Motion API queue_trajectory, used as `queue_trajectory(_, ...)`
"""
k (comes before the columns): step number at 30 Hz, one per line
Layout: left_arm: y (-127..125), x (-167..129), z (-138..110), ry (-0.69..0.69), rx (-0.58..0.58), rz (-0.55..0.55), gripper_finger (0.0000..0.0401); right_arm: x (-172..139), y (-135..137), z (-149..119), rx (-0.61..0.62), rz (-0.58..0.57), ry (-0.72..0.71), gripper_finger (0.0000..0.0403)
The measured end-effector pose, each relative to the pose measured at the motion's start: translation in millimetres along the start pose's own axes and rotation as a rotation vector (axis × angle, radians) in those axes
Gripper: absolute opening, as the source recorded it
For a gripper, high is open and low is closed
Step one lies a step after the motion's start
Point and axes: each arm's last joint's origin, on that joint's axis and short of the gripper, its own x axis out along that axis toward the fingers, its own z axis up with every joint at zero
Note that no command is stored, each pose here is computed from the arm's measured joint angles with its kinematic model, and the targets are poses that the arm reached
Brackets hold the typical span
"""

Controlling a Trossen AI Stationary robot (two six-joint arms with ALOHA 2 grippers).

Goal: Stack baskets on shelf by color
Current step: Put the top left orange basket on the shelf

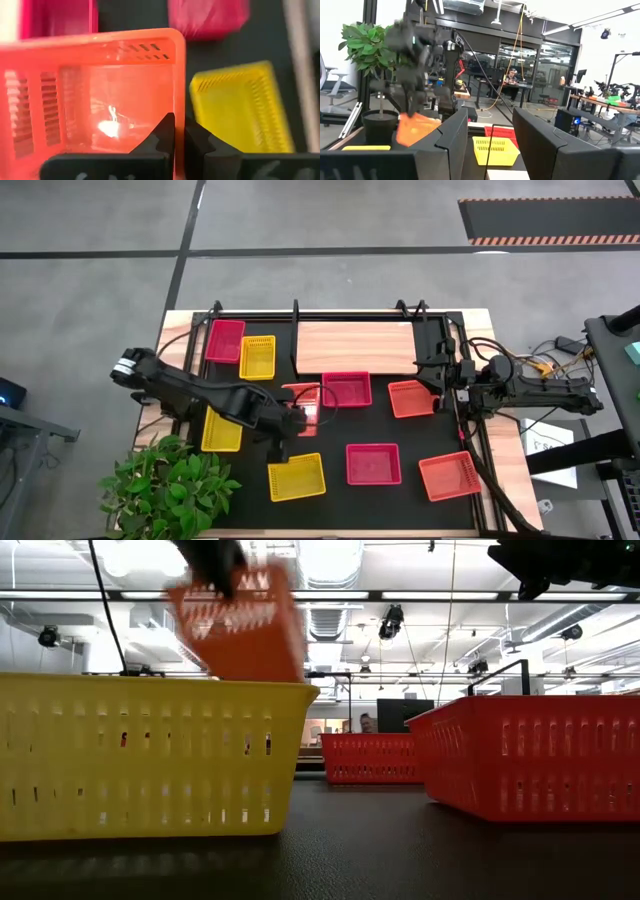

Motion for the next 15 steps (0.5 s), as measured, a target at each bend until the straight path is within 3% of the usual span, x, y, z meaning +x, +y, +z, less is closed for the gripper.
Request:
queue_trajectory(8, 2, -24, 44, -0.357, 0.271, 0.035, 0.0, 0, 0, 0, -0.003, 0.0, 0.0, 0.0151)
queue_trajectory(11, 19, -19, 52, -0.384, 0.304, 0.086, 0.0, 0, 0, 0, -0.003, 0.0, 0.0, 0.015)
queue_trajectory(15, 51, -4, 58, -0.346, 0.262, 0.161, 0.0, 0, 0, 0, -0.003, 0.0, 0.001, 0.015)
